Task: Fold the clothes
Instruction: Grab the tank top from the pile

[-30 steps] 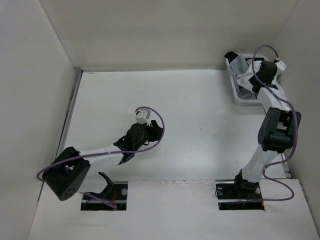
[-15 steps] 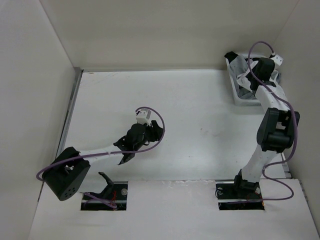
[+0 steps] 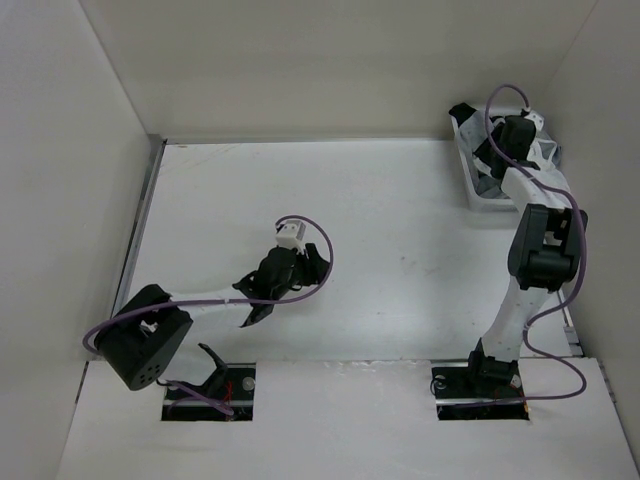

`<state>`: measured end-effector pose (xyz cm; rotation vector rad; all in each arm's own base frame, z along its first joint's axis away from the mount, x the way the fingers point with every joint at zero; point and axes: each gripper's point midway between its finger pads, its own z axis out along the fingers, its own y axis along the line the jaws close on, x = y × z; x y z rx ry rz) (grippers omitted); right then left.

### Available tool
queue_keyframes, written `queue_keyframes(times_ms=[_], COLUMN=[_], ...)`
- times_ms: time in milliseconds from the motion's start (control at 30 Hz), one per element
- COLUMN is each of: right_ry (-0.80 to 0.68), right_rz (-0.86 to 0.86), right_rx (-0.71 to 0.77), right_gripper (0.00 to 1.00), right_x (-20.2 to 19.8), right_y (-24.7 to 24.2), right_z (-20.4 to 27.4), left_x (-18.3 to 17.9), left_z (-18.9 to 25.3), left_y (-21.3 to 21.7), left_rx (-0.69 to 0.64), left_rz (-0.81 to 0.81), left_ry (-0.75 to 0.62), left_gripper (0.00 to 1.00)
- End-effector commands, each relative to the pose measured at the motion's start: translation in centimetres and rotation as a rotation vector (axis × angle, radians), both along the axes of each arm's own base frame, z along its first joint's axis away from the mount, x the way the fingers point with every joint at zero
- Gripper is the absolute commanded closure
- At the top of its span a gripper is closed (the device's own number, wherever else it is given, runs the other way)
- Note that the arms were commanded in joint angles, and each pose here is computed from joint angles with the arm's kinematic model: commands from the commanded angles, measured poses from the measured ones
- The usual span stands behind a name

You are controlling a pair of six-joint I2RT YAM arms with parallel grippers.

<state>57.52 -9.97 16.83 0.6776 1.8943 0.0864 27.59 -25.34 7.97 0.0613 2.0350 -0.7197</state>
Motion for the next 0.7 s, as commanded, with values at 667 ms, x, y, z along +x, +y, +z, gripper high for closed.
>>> queue_keyframes(times_ms=[667], right_ry=[-0.170], right_rz=[0.012], right_rx=[0.156], right_gripper=[0.60], right_x=[4.7], right_y=[1.4], right_z=[0.6], left_x=[1.4], left_z=[1.7], left_y=[-2.1], left_rx=[-0.054], left_rz=[-0.016], left_ry=[-0.039], left_gripper=[0.54])
